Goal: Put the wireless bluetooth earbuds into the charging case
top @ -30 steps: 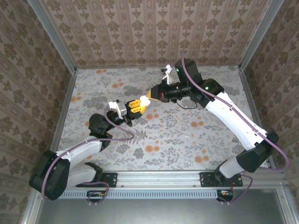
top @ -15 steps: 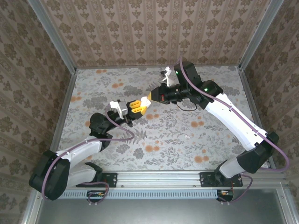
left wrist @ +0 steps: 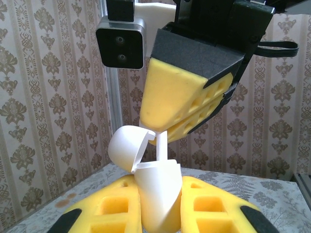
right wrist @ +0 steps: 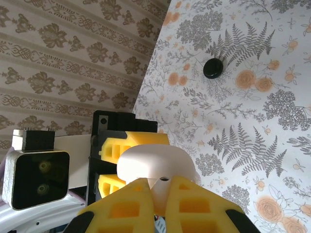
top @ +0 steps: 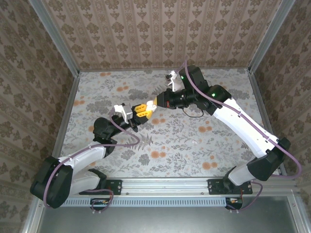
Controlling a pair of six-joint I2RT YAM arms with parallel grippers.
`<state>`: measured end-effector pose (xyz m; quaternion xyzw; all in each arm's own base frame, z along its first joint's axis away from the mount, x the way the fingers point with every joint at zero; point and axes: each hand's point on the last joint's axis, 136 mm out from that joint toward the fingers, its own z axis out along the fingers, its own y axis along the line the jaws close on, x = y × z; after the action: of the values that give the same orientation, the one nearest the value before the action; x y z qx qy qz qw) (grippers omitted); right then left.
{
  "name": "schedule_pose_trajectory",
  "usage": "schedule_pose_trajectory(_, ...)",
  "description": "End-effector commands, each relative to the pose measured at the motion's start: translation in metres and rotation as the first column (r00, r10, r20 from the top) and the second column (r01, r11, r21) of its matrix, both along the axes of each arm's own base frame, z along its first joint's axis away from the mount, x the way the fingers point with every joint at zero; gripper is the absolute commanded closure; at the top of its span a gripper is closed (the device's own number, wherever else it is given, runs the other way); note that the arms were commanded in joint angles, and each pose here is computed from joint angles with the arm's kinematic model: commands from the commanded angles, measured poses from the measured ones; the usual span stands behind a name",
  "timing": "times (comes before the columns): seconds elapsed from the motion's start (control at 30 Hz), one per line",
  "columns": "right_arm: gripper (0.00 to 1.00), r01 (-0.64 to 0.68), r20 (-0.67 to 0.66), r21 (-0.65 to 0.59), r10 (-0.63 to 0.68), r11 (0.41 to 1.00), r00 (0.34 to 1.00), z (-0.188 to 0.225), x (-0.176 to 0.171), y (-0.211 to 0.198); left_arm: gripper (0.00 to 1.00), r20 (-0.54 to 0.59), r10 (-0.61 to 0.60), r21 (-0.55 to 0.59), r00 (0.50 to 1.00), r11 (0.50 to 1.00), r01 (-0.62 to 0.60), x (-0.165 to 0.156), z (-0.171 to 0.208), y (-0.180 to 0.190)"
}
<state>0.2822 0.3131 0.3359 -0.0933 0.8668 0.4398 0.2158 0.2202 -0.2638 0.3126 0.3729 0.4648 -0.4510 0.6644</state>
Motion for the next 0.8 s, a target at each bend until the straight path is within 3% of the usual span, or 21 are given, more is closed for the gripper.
schedule_pose_trajectory(0.0,0.93,-0.016,-0.07,-0.098,0.009,0.995,0.998,-0.031,-0.017,-0.005,1.0,0.124,0.005,-0.09,0.992,0.996,0.007,-0.015,0.039,0.008)
schedule_pose_trajectory(0.77,0.95,0.019,-0.049,-0.135,-0.026,0.991,0.998,-0.021,-0.014,-0.007,1.0,0.153,-0.006,-0.078,0.988,0.997,0.018,-0.024,0.036,0.008)
